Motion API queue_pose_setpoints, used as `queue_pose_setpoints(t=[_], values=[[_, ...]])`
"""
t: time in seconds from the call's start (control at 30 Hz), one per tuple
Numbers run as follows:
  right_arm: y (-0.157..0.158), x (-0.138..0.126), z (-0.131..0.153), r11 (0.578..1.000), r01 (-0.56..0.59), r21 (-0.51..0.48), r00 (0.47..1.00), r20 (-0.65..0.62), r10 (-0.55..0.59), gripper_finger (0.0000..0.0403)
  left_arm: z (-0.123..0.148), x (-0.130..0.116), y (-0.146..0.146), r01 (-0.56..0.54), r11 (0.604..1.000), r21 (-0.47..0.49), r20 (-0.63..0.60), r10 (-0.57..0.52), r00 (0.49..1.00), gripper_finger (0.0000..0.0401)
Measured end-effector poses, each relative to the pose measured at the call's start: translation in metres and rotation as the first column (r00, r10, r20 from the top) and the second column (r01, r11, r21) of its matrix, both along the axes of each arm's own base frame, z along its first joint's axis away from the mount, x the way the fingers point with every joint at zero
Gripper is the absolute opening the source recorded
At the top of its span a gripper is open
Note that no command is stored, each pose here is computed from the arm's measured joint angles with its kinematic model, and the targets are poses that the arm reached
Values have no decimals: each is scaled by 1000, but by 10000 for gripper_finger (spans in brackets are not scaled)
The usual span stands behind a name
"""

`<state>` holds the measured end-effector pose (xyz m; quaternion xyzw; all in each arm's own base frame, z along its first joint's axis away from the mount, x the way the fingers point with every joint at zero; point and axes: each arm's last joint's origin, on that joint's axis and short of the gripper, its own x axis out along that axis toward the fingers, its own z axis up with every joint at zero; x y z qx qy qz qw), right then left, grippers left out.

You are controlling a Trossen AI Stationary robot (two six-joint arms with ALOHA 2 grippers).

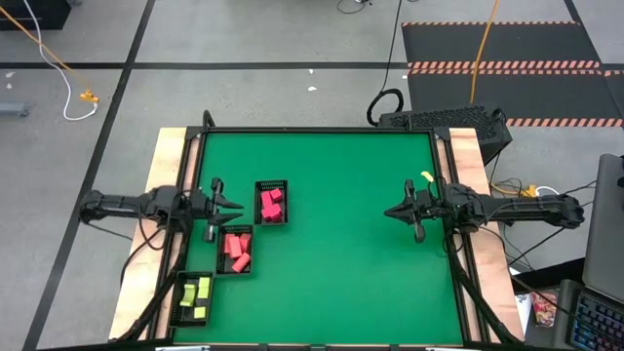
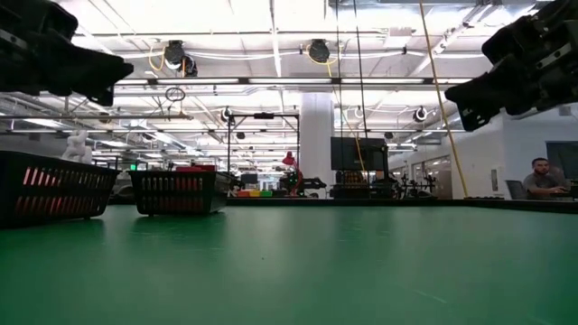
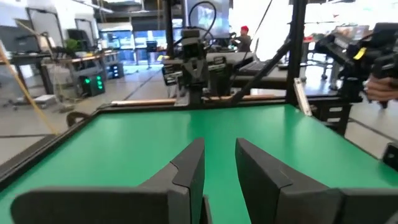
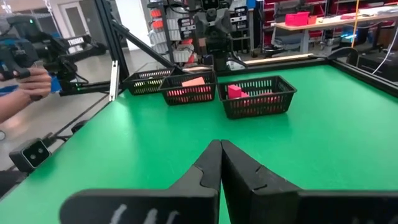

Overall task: Sort & place blocks by color
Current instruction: Return to Home Position

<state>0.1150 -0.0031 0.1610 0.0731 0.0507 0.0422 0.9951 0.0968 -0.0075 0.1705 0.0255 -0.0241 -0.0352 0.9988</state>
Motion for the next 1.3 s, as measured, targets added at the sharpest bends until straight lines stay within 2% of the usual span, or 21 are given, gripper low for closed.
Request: queue_pose_setpoints(t=[0.2,1.3], values=[[0,0,-2,1000,-3,-17,1000,-15,2,0,-3,1,6,-48,995,-87,-35,45,998,92],[0,0,-1,1000,-3,-16,1000,-13,2,0,-3,1,7,-65,995,-73,-41,63,997,93]])
